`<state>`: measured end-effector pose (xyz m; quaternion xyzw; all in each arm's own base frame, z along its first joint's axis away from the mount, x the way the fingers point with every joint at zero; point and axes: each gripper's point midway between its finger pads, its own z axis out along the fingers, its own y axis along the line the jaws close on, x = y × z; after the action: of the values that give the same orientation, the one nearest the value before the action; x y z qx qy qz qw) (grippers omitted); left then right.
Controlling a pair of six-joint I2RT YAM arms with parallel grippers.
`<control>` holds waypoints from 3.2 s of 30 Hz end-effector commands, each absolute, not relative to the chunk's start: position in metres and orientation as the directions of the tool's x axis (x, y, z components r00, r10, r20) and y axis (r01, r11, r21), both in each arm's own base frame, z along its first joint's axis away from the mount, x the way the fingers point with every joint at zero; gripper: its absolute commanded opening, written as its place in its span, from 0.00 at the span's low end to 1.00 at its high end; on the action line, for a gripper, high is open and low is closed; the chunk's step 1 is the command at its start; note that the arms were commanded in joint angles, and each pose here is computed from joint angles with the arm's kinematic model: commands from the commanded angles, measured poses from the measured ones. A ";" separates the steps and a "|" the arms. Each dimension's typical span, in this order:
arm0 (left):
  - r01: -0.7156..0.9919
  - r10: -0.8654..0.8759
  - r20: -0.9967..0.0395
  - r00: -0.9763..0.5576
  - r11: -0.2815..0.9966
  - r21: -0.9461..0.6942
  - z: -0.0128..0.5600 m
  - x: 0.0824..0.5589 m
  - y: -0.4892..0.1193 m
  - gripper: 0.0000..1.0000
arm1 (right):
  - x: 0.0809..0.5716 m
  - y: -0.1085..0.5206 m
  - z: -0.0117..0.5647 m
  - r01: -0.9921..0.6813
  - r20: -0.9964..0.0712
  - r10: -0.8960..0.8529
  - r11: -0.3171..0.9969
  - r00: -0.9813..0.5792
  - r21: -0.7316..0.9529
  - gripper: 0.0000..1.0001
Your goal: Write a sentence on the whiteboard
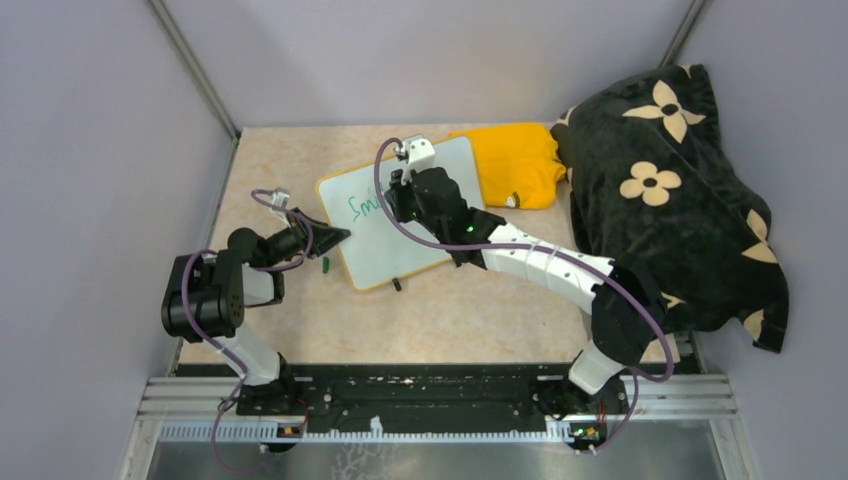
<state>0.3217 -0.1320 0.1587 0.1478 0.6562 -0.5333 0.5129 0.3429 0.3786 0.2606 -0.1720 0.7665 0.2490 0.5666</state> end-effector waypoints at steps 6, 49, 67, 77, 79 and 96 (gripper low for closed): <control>0.789 -0.325 -0.869 -0.374 0.381 -0.482 0.171 0.322 -0.136 0.29 | 0.350 0.382 0.281 -0.543 -0.961 0.076 0.812 -0.266 0.215 0.00; 0.782 -0.320 -0.867 -0.383 0.388 -0.488 0.167 0.322 -0.137 0.30 | 0.332 0.281 0.275 -0.395 -0.938 0.206 0.866 -0.279 0.308 0.00; 0.780 -0.319 -0.866 -0.384 0.389 -0.489 0.167 0.323 -0.136 0.29 | 0.355 0.294 0.269 -0.395 -0.935 0.211 0.863 -0.284 0.315 0.00; 0.779 -0.319 -0.865 -0.388 0.387 -0.493 0.166 0.323 -0.137 0.29 | 0.359 0.298 0.270 -0.397 -0.936 0.210 0.862 -0.283 0.314 0.00; 0.780 -0.318 -0.866 -0.387 0.388 -0.491 0.166 0.323 -0.137 0.29 | 0.360 0.298 0.270 -0.396 -0.936 0.210 0.863 -0.284 0.314 0.00; 0.782 -0.317 -0.866 -0.387 0.385 -0.490 0.167 0.322 -0.138 0.29 | 0.363 0.297 0.248 -0.380 -0.927 0.189 0.871 -0.324 0.311 0.00</control>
<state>0.3208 -0.1351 0.1572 0.1528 0.6594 -0.5316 0.5092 0.3532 0.2935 0.2224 -0.0755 0.7951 0.2243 0.5584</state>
